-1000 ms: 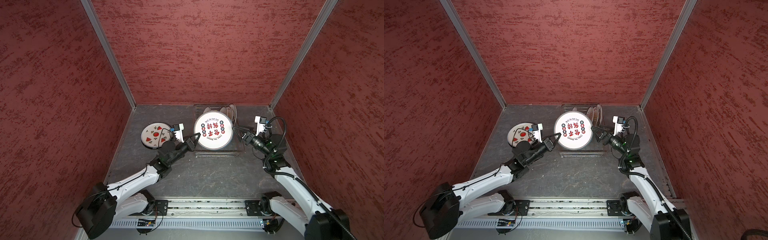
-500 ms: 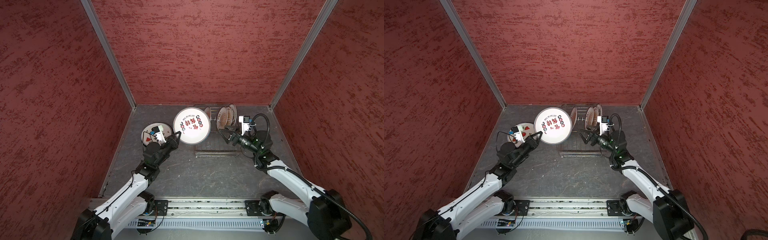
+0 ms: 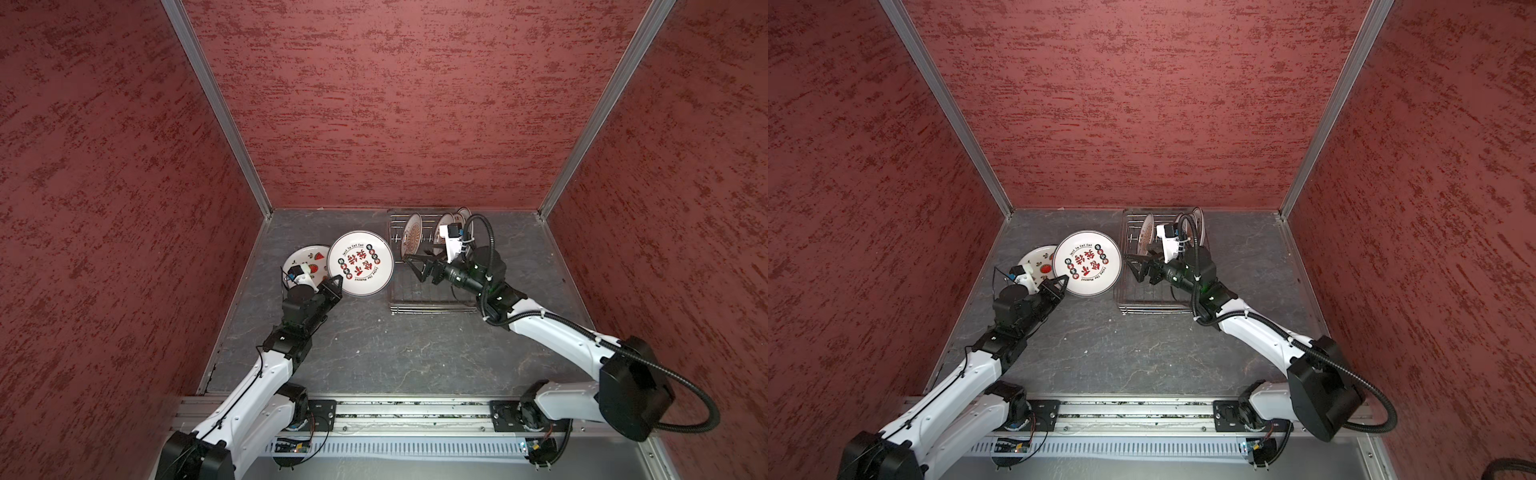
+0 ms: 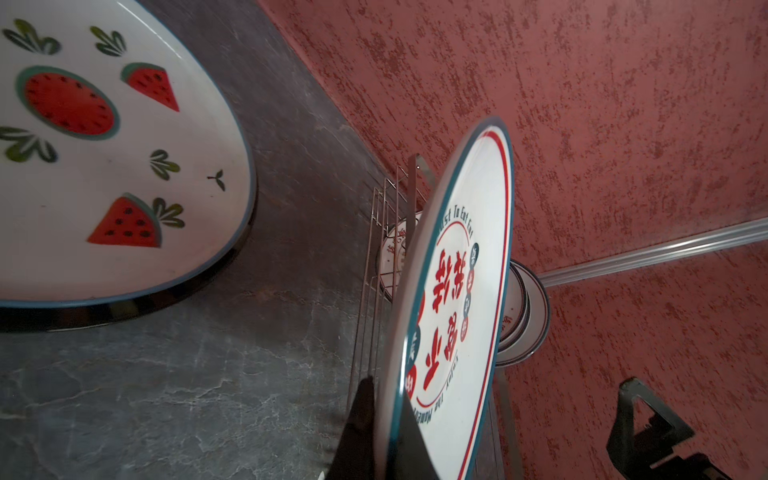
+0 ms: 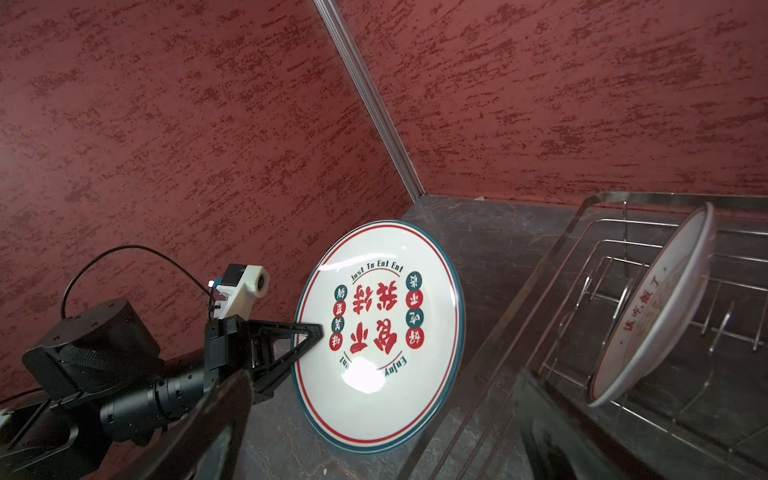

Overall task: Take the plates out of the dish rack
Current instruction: 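Carry the red-lettered plate beside the watermelon stack with left while right releases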

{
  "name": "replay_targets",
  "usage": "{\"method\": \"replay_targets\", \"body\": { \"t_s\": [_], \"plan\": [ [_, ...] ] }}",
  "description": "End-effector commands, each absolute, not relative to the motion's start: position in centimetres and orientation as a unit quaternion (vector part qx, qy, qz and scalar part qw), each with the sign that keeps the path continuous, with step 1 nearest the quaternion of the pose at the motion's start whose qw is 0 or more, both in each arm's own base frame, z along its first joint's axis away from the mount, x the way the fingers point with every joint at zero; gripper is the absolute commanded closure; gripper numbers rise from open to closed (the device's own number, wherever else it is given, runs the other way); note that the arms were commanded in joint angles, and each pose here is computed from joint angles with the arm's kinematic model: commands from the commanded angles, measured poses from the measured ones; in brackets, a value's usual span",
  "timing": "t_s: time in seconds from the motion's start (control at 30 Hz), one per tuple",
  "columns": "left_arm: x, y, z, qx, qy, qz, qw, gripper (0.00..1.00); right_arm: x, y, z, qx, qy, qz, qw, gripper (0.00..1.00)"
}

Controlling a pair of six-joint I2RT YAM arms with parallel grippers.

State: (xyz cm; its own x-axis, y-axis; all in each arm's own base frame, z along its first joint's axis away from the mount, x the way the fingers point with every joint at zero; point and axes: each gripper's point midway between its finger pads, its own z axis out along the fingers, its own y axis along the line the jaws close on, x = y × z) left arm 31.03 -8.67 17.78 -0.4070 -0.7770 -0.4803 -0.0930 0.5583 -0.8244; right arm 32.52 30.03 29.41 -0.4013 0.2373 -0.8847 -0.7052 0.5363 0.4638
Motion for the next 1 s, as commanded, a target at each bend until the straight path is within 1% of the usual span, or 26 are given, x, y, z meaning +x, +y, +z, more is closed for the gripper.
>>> {"method": "replay_targets", "body": {
  "t_s": [0.0,0.13,0.3,0.4,0.5,0.63,0.7,0.83,0.97],
  "plan": [
    [31.1,-7.6,18.4,-0.307,0.737,-0.377,0.47,1.0,33.0,30.2,29.4,-0.175,0.705,0.424,0.54,0.01],
    [31.0,-7.3,17.4,-0.316,0.743,-0.386,0.447,1.0,33.4,30.5,29.1,-0.175,0.707,0.417,0.544,0.01],
    [30.1,-7.7,15.8,-0.326,0.766,-0.376,0.406,1.0,33.9,31.0,28.3,-0.173,0.719,0.402,0.54,0.01],
    [29.0,-7.6,15.4,-0.333,0.772,-0.362,0.402,1.0,33.8,31.6,28.2,-0.181,0.719,0.406,0.535,0.01],
    [27.8,-7.0,14.6,-0.352,0.782,-0.342,0.383,1.0,33.8,31.9,27.8,-0.181,0.723,0.406,0.529,0.01],
    [27.2,-7.6,14.0,-0.349,0.789,-0.351,0.365,1.0,33.7,32.2,27.5,-0.183,0.725,0.408,0.524,0.01],
    [27.0,-7.1,13.1,-0.365,0.794,-0.334,0.353,1.0,33.6,32.3,27.4,-0.184,0.726,0.41,0.521,0.01],
    [26.7,-5.7,12.1,-0.386,0.795,-0.294,0.363,1.0,33.5,32.4,27.3,-0.185,0.727,0.408,0.521,0.01],
    [26.5,-5.8,11.8,-0.381,0.799,-0.292,0.362,1.0,33.8,32.5,26.9,-0.185,0.731,0.402,0.52,0.01]
  ]
}}
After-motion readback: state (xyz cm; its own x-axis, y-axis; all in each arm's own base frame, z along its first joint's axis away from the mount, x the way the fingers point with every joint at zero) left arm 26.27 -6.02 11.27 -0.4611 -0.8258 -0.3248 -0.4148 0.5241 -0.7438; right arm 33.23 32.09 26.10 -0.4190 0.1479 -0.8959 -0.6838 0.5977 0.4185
